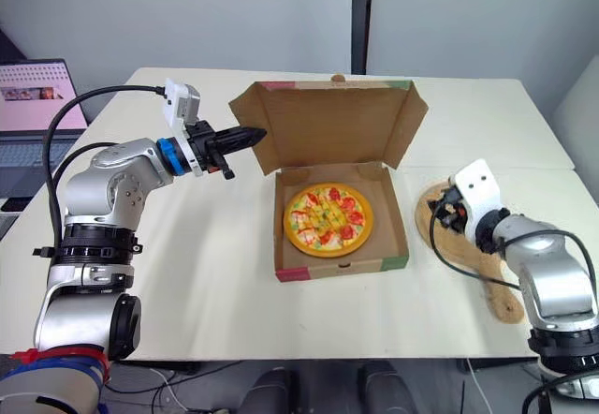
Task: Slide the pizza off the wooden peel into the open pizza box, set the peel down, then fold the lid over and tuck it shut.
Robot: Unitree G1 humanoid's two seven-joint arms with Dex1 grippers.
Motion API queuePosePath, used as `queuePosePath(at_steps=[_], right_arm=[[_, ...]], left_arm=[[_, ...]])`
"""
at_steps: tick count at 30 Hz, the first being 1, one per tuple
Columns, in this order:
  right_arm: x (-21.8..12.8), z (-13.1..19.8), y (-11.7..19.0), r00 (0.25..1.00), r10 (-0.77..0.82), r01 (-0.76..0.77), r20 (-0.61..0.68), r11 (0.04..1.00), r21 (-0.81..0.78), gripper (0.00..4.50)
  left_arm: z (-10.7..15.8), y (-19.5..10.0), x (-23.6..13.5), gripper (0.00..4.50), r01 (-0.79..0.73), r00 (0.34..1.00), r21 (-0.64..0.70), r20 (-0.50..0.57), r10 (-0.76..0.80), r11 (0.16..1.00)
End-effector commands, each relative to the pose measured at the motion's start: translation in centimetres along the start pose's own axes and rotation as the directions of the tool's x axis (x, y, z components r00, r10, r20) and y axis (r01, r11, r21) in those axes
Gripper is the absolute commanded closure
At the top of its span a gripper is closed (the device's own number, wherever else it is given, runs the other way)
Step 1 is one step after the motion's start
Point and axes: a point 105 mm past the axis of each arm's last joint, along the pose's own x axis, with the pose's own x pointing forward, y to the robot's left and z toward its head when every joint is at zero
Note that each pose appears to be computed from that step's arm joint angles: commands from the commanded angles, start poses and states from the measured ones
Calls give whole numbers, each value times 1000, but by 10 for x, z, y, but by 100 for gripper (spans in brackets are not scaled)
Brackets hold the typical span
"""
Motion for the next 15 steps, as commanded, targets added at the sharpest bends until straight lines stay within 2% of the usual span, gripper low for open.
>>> queuePosePath(at_steps=[1,3,15], right_arm=[[2,-1,22,995,95,-92,14,989,-119,379],[4,-7,40,986,166,-164,0,976,-143,447],[-4,7,95,926,376,-370,26,921,-121,447]], left_arm=[[22,1,0,450,3,998,56,55,-6,998],[23,0,0,450,10,998,60,57,-13,998],[22,-4,-10,450,99,994,78,45,-103,992]])
